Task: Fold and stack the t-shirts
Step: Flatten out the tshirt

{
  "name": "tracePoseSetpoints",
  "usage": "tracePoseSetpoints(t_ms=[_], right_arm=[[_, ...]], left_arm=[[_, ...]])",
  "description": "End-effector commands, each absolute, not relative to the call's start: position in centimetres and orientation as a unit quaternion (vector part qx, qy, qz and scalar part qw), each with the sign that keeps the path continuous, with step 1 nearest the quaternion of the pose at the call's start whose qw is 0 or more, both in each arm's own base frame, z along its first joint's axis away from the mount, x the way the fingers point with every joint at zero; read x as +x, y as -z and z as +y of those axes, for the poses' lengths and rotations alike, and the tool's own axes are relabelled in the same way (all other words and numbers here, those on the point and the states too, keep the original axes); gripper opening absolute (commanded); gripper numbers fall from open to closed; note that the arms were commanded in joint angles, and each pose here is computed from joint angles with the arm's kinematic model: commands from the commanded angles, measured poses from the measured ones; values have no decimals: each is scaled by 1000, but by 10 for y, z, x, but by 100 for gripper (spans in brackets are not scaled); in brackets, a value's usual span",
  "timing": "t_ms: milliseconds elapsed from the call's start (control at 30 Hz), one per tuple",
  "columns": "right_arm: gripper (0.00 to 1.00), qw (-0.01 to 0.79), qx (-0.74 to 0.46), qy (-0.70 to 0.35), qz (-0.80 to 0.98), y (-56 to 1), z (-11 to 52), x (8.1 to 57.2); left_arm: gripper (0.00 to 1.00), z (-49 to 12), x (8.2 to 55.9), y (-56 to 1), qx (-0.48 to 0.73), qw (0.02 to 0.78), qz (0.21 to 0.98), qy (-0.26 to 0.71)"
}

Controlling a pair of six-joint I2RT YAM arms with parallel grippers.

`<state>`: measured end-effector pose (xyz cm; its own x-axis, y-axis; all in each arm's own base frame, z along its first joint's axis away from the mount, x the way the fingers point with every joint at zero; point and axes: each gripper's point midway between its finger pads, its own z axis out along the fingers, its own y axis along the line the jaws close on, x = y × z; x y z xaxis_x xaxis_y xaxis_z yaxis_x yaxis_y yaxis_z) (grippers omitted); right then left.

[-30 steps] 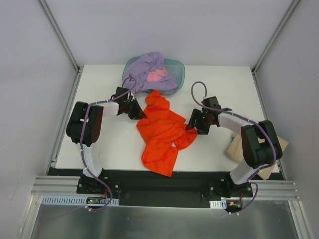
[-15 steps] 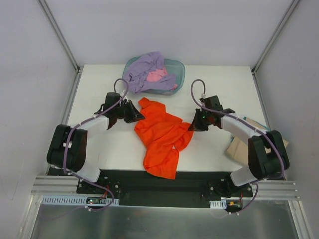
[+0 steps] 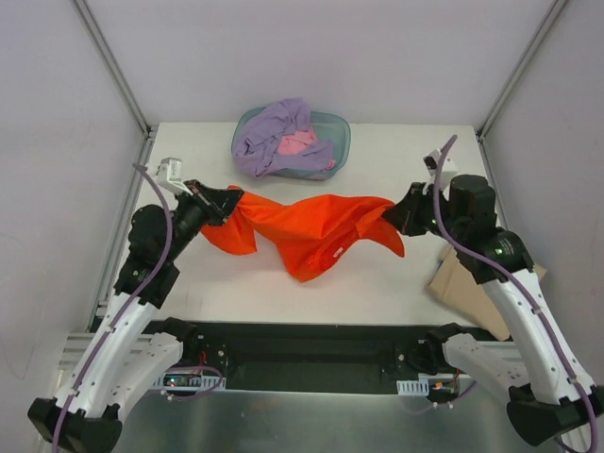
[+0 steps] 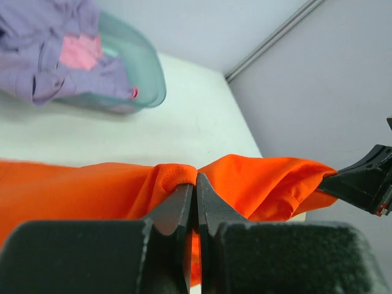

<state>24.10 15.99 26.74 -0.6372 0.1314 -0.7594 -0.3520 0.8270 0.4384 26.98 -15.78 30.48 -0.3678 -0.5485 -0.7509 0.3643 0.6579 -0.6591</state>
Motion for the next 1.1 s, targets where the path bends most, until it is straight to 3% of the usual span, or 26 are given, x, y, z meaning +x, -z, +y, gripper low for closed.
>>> tracePoseSetpoints(t_ms=[0, 133, 533, 700, 833, 967, 1000, 1033, 1067], right_arm=[[1, 474, -117, -313, 815, -330, 158, 210], [1, 525, -135, -331, 773, -377, 149, 181], [4, 630, -136, -328, 691, -440, 111, 111], [5, 624, -72, -260, 733, -418, 90, 141], [6, 565, -8, -162, 809, -359, 76, 197], [11, 462, 63, -14, 885, -264, 47, 247], [17, 441, 75, 18, 894, -247, 40, 255], [24, 395, 75, 40, 915, -218, 41, 267], [52, 371, 87, 54, 923, -201, 36, 273]], left_arm=[[0, -143, 251, -365, -50, 625, 669, 399], [0, -124, 220, -426, -43, 679, 618, 395], [0, -102, 140, -488, -5, 733, 537, 417], [0, -102, 173, -475, -36, 720, 571, 392], [0, -119, 253, -407, -77, 649, 676, 339], [27, -120, 327, -301, -138, 552, 788, 235], [52, -123, 338, -287, -140, 534, 804, 223], [69, -129, 351, -246, -141, 482, 842, 200], [84, -132, 355, -232, -138, 457, 857, 194]])
